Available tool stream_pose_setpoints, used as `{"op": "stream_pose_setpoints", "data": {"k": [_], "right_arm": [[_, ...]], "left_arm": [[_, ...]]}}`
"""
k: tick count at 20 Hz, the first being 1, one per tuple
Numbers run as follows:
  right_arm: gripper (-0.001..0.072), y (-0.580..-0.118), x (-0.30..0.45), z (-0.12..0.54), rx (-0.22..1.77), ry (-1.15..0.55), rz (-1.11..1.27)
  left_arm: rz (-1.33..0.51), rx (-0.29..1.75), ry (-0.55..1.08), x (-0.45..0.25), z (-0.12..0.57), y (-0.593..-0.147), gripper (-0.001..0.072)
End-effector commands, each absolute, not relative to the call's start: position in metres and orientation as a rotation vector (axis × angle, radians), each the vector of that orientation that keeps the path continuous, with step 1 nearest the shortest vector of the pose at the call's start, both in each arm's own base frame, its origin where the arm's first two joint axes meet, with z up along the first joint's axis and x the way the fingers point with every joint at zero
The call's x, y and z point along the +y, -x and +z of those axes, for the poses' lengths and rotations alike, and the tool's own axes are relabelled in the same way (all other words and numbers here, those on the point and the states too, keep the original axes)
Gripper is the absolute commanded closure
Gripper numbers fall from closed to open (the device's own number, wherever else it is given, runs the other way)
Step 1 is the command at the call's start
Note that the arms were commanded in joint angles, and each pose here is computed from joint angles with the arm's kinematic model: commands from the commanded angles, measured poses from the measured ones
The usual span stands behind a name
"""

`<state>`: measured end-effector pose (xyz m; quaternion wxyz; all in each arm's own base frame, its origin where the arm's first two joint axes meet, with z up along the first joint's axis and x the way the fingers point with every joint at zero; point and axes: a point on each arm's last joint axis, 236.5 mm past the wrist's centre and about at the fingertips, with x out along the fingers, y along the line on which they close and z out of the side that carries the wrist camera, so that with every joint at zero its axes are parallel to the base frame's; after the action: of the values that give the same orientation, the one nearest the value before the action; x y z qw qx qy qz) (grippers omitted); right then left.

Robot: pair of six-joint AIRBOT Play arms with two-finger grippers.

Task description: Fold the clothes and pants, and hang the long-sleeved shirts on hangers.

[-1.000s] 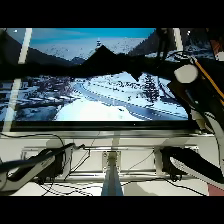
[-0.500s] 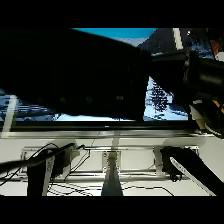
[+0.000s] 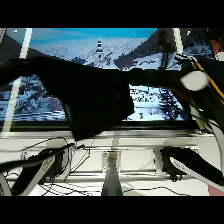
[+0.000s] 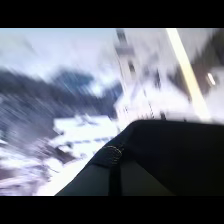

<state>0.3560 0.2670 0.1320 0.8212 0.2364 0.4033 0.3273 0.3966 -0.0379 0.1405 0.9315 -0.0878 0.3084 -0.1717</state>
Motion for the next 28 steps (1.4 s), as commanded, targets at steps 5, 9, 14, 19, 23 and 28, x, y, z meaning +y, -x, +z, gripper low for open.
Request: {"op": "stream_pose_setpoints", "data": {"k": [5, 9, 14, 19, 23, 28], "right_arm": [[0.0680, -0.390, 0.207, 0.036, 1.089, -0.497, 0.526], [0.0680, -0.327, 0.140, 0.006, 1.414, -0.400, 0.532], [0.0642, -0.273, 0.089, -0.006, 1.638, -0.256, 0.555], [0.0007, -0.302, 0.079, -0.015, 1.522, -0.200, 0.500], [0.0011, -0.340, 0.065, -0.024, 1.402, -0.181, 0.396], [0.0011, -0.341, 0.095, -0.050, 1.473, -0.344, 0.482]], "left_arm": [[-0.518, 1.060, 0.141, -0.095, 0.018, -0.365, 0.0687], [-0.760, 1.533, 0.223, -0.132, 0.010, -0.242, 0.0686], [-0.922, 1.802, 0.114, -0.175, -0.014, -0.153, 0.0681], [-0.917, 1.749, -0.010, -0.194, -0.048, -0.152, 0.0023], [-0.807, 1.659, 0.078, -0.180, -0.051, -0.190, 0.0024], [-0.733, 1.637, 0.150, -0.164, -0.052, -0.207, 0.0024]]}}
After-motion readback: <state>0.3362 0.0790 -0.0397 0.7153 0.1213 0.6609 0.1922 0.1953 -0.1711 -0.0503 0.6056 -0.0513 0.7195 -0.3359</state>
